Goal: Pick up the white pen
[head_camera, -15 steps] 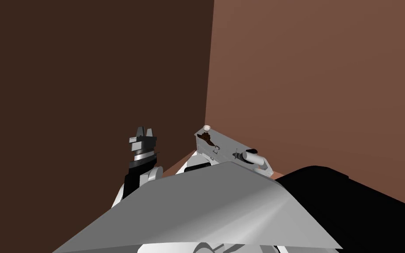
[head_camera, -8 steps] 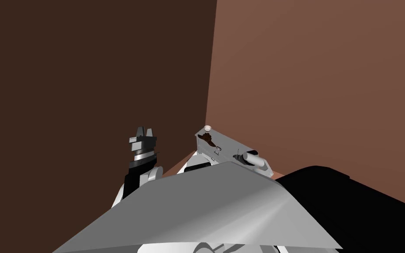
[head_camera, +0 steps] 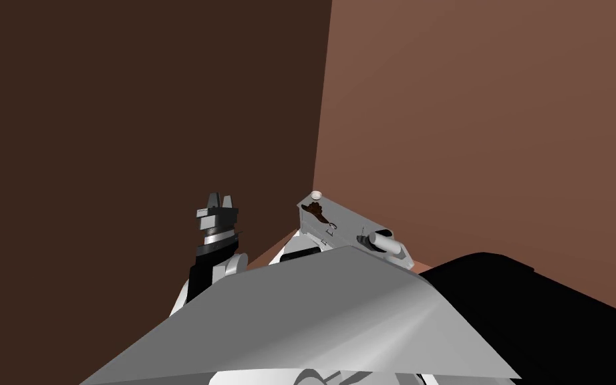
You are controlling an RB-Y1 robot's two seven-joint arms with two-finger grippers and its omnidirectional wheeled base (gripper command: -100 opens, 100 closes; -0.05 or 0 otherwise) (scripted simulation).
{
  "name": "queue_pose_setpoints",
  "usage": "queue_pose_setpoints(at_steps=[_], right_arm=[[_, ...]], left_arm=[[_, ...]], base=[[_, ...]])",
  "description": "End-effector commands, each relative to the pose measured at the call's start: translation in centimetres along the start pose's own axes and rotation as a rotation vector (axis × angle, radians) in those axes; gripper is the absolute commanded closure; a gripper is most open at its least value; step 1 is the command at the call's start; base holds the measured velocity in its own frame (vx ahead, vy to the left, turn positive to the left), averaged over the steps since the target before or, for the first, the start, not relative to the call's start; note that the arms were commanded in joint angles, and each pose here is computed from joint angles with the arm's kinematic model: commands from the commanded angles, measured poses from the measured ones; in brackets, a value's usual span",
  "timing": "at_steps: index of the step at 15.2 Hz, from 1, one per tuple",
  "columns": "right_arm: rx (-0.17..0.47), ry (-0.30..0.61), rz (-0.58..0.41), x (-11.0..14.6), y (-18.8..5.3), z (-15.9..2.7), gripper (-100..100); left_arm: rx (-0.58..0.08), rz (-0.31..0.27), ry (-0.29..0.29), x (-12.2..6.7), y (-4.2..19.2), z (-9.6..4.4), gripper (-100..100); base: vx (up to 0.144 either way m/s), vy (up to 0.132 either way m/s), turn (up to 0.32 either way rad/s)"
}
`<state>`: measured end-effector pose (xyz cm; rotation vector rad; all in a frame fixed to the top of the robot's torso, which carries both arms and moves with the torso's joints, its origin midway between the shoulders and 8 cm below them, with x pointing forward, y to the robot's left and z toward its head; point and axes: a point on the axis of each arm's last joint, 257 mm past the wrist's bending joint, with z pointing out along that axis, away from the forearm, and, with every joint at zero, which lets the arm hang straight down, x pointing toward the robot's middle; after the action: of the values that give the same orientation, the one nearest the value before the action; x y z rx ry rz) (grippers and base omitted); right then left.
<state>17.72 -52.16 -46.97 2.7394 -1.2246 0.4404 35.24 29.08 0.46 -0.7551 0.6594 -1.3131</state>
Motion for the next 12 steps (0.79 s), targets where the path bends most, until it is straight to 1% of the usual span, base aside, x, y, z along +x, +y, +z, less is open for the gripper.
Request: queue_pose_setpoints(at_steps=[1,2,3,7,8,9,10,12], right_arm=[[0.000,0.000,0.000,0.0,0.0,0.0,100],[0.001,0.002,0.000,0.1,0.0,0.0,100],[-0.002,-0.002,-0.004,0.0,-0.1,-0.6,100],[-0.003,-0.005,-0.010,0.0,-0.5,-1.5,100],[-0.004,-0.006,-0.013,-0.1,-0.7,-2.0,100],[-0.003,-0.003,-0.011,0.0,-0.5,-1.6,100],[-0.002,-0.014,0.008,0.3,-0.3,-1.3,-100],[0.000,-0.020,0.027,0.7,-0.1,-1.2,-100]], left_arm=[[0.000,0.000,0.000,0.0,0.0,0.0,0],[0.000,0.000,0.000,0.0,0.0,0.0,0],[0.000,0.000,0.000,0.0,0.0,0.0,0],[0.000,0.000,0.000,0.0,0.0,0.0,0],[0.000,0.000,0.000,0.0,0.0,0.0,0],[0.000,0.000,0.000,0.0,0.0,0.0,0],[0.000,0.000,0.000,0.0,0.0,0.0,0],[0.000,0.000,0.000,0.0,0.0,0.0,0]], base=[[0.000,0.000,0.000],[0.000,0.000,0.000],[0.002,0.002,-0.036],[0.006,-0.004,-0.033],[0.006,-0.005,-0.023],[0.000,0.000,0.000],[-0.036,-0.020,0.197],[-0.091,-0.062,0.293]])
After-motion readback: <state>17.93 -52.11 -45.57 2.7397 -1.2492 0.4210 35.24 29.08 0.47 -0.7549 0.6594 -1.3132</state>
